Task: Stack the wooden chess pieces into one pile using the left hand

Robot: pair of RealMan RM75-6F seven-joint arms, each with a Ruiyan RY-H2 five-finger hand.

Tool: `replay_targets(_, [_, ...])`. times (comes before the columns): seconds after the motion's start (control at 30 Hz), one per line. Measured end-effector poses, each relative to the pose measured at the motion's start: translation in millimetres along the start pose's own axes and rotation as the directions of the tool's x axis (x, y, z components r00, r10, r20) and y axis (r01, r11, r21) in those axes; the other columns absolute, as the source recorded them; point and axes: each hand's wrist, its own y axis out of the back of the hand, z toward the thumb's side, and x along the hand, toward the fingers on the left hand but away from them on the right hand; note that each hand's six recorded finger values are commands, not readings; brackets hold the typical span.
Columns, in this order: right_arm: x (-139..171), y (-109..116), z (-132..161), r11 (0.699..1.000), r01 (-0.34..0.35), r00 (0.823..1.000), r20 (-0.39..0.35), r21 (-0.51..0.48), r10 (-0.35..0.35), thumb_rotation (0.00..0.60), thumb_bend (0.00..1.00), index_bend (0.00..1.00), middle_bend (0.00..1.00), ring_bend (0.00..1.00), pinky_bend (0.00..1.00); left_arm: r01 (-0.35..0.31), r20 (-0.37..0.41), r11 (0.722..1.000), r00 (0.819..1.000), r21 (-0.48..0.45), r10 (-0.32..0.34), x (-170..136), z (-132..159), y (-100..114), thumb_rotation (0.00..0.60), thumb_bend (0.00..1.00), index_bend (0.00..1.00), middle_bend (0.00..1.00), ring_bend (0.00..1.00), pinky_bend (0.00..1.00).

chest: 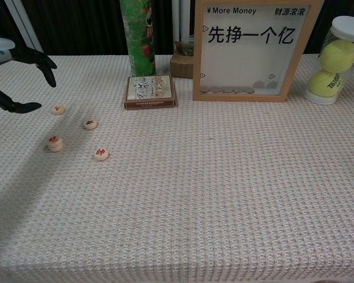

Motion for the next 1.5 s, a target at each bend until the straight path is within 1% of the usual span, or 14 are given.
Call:
replay_targets(0.1, [1,1,0,1.0,0.002,1.0,-0.002,-0.003,-0.002,0.6,0.33,0.0,0.0,0.0,0.0,-0.013,-0.037,1.0,0.999,-0.01,0.013,12,-12,3,0.6,0.25,0.32,0.13,0.0,0.02])
replay_targets(0.2, [1,1,1,1.0,0.0,1.0,-0.004,-0.006,0.0,0.6,0.34,0.0,0.0,0.0,0.0,-0.01,-0.074,1.0,0.997,-0.024,0.008,27,-26,0,0.6,0.21,0.32,0.13,0.0,0.02])
replay_targets(0.37, [0,1,0,1.0,-0.005,1.0,-0.006,-0.007,0.005,0.6,0.34,0.0,0.0,0.0,0.0,0.034,-0.118,0.999,0.992,-0.034,-0.038,52,-43,-12,0.6,0.21,0.33,0.13,0.0,0.02])
replay_targets(0.57, [0,1,-1,1.0,-0.005,1.0,-0.005,-0.011,0.005,0.6,0.34,0.0,0.0,0.0,0.0,0.073,-0.159,0.996,0.984,-0.049,-0.08,70,-52,-24,0.6,0.21,0.34,0.13,0.0,0.02])
replay_targets(0.67, [0,2,0,1.0,-0.005,1.0,-0.009,-0.018,0.005,0.6,0.34,0.0,0.0,0.0,0.0,0.105,-0.177,0.991,0.977,-0.079,-0.118,73,-56,-32,0.6,0.21,0.34,0.13,0.0,0.02])
replay_targets(0.8, [0,2,0,1.0,-0.007,1.0,-0.012,-0.02,0.007,0.6,0.34,0.0,0.0,0.0,0.0,0.121,-0.19,0.988,0.972,-0.093,-0.137,77,-60,-39,0.6,0.21,0.35,0.13,0.0,0.02])
replay_targets(1.07, [-1,1,-1,1.0,-0.012,1.0,-0.008,-0.018,0.012,0.6,0.34,0.0,0.0,0.0,0.0,0.122,-0.192,0.988,0.972,-0.09,-0.137,83,-64,-46,0.6,0.21,0.37,0.13,0.0,0.02])
replay_targets(1.3, [-1,0,-1,1.0,-0.018,1.0,-0.006,-0.016,0.018,0.6,0.34,0.0,0.0,0.0,0.0,0.118,-0.196,0.989,0.971,-0.092,-0.134,87,-65,-45,0.6,0.24,0.4,0.14,0.0,0.02])
replay_targets(1.5, [-2,0,-2,1.0,-0.022,1.0,-0.003,-0.016,0.022,0.6,0.34,0.0,0.0,0.0,0.0,0.125,-0.197,0.987,0.97,-0.097,-0.142,91,-64,-48,0.6,0.25,0.4,0.14,0.0,0.02])
